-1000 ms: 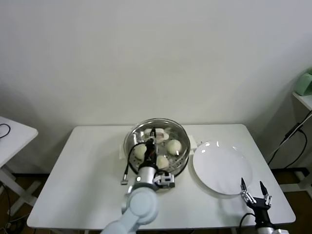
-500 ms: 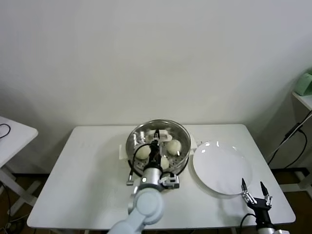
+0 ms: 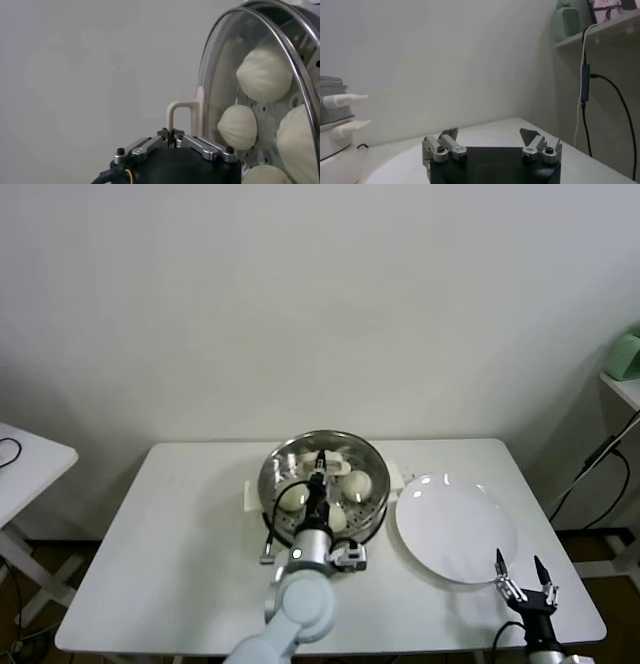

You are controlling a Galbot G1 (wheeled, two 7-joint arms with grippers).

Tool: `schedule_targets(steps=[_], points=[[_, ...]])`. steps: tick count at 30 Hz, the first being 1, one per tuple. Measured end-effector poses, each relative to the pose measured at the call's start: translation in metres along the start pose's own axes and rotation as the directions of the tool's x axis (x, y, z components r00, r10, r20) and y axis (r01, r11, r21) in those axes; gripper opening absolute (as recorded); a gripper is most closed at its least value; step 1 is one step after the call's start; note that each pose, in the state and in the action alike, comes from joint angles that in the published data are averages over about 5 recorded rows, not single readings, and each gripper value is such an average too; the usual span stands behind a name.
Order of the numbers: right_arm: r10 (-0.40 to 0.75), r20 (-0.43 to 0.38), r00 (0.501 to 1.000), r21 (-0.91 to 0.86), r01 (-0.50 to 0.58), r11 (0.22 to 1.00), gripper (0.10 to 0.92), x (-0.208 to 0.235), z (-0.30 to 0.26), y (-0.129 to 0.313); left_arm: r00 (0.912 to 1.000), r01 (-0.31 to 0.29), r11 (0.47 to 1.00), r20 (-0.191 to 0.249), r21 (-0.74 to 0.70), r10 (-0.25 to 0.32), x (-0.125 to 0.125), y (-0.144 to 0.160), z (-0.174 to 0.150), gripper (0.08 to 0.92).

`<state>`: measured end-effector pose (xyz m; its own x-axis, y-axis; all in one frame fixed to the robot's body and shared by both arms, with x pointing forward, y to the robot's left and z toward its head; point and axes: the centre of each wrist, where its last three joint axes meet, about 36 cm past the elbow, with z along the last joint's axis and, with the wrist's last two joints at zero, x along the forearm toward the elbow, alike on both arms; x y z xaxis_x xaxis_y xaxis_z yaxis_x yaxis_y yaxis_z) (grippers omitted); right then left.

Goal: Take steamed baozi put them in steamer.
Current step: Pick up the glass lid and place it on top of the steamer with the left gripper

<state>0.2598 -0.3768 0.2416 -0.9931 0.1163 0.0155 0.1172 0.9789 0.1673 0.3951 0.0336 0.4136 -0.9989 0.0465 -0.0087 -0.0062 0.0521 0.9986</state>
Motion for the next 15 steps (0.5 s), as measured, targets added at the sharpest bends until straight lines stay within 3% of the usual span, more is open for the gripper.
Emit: schedule_targets(steps=[15], points=[[0.002,0.003,1.000,-0.006,-0.002,1.000,0.823,-0.0006,0.0011,0.0020,1.0000,0.006,1.000,-0.004,-0.022,-0.006,0.0015,-0.0059,0.0010,0.134]])
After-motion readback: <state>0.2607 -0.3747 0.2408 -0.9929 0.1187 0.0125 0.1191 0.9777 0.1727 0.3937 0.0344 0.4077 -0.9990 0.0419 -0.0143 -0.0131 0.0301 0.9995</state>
